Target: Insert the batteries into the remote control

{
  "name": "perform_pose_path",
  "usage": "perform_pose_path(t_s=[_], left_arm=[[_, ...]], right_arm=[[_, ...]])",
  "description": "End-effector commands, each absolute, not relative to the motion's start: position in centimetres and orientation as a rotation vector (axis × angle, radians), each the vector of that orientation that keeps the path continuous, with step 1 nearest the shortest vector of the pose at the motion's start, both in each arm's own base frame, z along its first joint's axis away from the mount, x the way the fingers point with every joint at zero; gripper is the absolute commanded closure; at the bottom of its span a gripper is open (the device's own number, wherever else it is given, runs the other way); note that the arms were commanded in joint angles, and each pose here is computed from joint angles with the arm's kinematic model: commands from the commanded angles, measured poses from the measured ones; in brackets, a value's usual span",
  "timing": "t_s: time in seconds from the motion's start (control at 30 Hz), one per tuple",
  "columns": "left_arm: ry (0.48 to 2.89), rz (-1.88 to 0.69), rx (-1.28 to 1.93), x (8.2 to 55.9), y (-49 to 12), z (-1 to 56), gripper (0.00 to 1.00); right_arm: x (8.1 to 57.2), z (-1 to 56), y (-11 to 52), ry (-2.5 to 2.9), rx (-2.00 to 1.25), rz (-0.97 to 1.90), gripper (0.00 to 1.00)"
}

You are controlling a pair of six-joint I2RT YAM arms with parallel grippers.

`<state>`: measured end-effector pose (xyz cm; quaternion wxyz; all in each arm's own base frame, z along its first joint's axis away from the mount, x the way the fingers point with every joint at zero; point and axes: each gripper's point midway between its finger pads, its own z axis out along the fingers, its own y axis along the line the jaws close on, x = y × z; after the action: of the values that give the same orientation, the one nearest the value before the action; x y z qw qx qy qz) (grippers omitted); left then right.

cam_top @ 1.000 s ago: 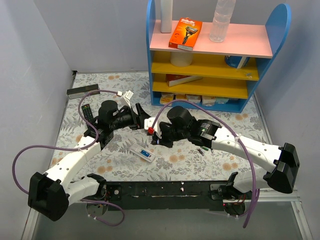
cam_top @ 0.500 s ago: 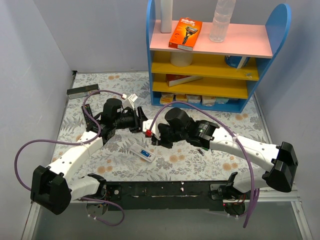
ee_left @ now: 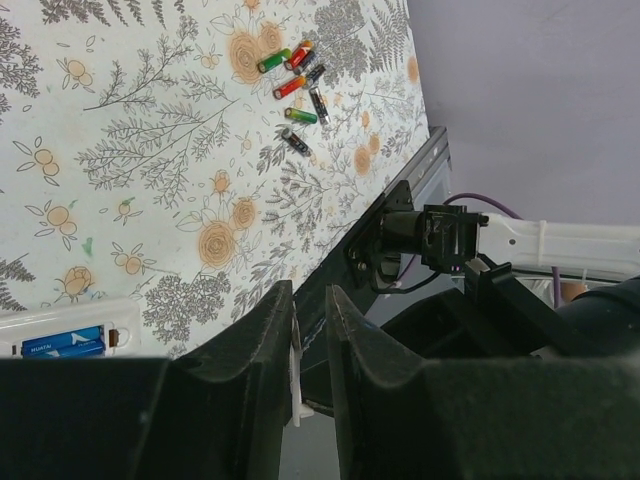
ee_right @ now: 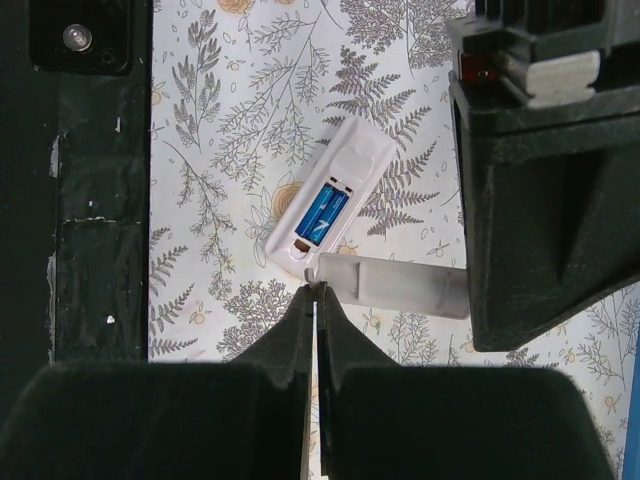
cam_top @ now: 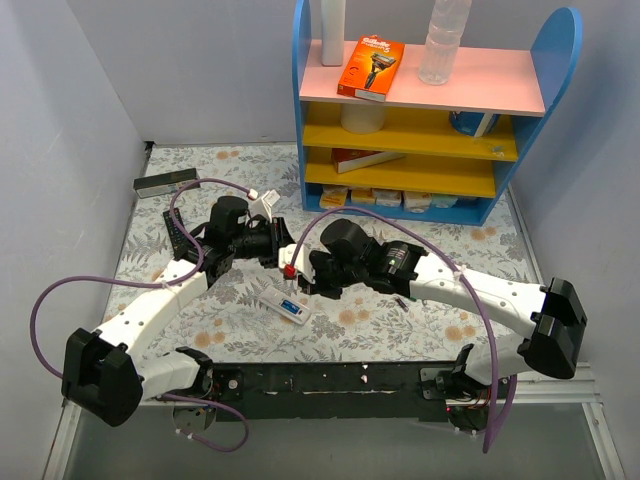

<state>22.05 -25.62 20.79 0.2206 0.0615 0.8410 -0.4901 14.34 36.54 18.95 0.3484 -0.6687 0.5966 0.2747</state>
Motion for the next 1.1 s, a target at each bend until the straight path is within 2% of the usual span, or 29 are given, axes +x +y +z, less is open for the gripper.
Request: perform_pose_path(t_s=[0.0,0.13,0.73,0.83,0.87,1.0,1.07], left_arm=[[2.317,-1.340,0.222,21.7,-25.8,21.8,0.80],[2.340,-1.305,0.214,21.9,-25.6,21.1,0.76],[2.405,-1.232,0.200,22.1,-25.3,19.6,0.74],[2.386,-1.241,0.209,22.2,-25.5,20.1,0.80],[2.376,-1.246,0.214,22.2,-25.5,20.3,0.86],[2.296,-1.295,0.239,22.3,-25.9,21.6,1.00],[2.253,-1.319,0.248,22.2,-26.1,22.1,1.00]], right_arm=[[15.1,21.3,37.6,1.481,-1.708,0.690,0.99],[15.2,21.3,37.8,1.478,-1.709,0.686,0.99],[15.4,20.9,37.8,1.479,-1.719,0.668,0.99],[15.3,20.7,37.8,1.482,-1.727,0.671,0.99],[15.3,20.6,37.8,1.482,-1.727,0.672,0.99],[15.4,20.6,38.0,1.503,-1.698,0.684,0.99],[15.5,20.7,37.8,1.537,-1.648,0.685,0.97]])
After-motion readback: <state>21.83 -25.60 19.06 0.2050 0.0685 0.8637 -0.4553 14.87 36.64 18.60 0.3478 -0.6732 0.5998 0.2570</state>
